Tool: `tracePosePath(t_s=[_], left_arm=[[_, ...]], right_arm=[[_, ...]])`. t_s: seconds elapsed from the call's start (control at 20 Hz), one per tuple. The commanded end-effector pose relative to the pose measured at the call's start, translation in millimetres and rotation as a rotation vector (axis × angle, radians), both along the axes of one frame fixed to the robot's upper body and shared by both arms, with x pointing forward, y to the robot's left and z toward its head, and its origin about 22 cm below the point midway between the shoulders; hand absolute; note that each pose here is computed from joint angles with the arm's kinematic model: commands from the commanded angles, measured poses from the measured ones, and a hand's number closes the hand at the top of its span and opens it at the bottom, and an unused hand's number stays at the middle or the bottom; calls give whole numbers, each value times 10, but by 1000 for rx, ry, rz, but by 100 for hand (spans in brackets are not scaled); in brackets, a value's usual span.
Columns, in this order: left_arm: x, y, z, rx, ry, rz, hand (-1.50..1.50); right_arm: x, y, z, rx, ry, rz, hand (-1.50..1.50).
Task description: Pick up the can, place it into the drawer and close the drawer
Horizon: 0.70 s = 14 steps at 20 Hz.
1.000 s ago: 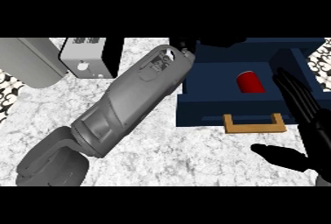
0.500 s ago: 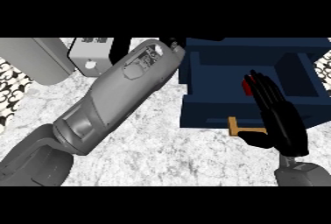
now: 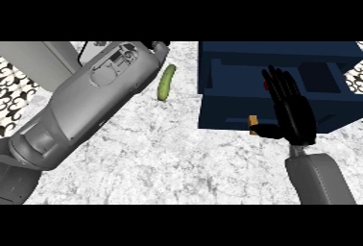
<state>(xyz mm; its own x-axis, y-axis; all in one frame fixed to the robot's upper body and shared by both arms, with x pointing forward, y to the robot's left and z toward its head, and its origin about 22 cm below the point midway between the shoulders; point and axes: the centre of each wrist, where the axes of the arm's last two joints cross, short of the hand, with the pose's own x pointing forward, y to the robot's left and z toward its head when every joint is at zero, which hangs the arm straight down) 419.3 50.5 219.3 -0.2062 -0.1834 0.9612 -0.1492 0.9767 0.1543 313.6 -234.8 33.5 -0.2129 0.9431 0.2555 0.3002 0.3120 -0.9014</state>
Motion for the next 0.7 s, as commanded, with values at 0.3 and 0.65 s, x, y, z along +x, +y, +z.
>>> tracePosePath(t_s=[0.3, 0.65], left_arm=[[-99, 408, -43, 12, 23, -4, -150], [-282, 578, -102, 5, 44, -20, -150]], right_arm=[[402, -13, -419, -87, 21, -70, -150], [760, 110, -271, -62, -58, -135, -150]])
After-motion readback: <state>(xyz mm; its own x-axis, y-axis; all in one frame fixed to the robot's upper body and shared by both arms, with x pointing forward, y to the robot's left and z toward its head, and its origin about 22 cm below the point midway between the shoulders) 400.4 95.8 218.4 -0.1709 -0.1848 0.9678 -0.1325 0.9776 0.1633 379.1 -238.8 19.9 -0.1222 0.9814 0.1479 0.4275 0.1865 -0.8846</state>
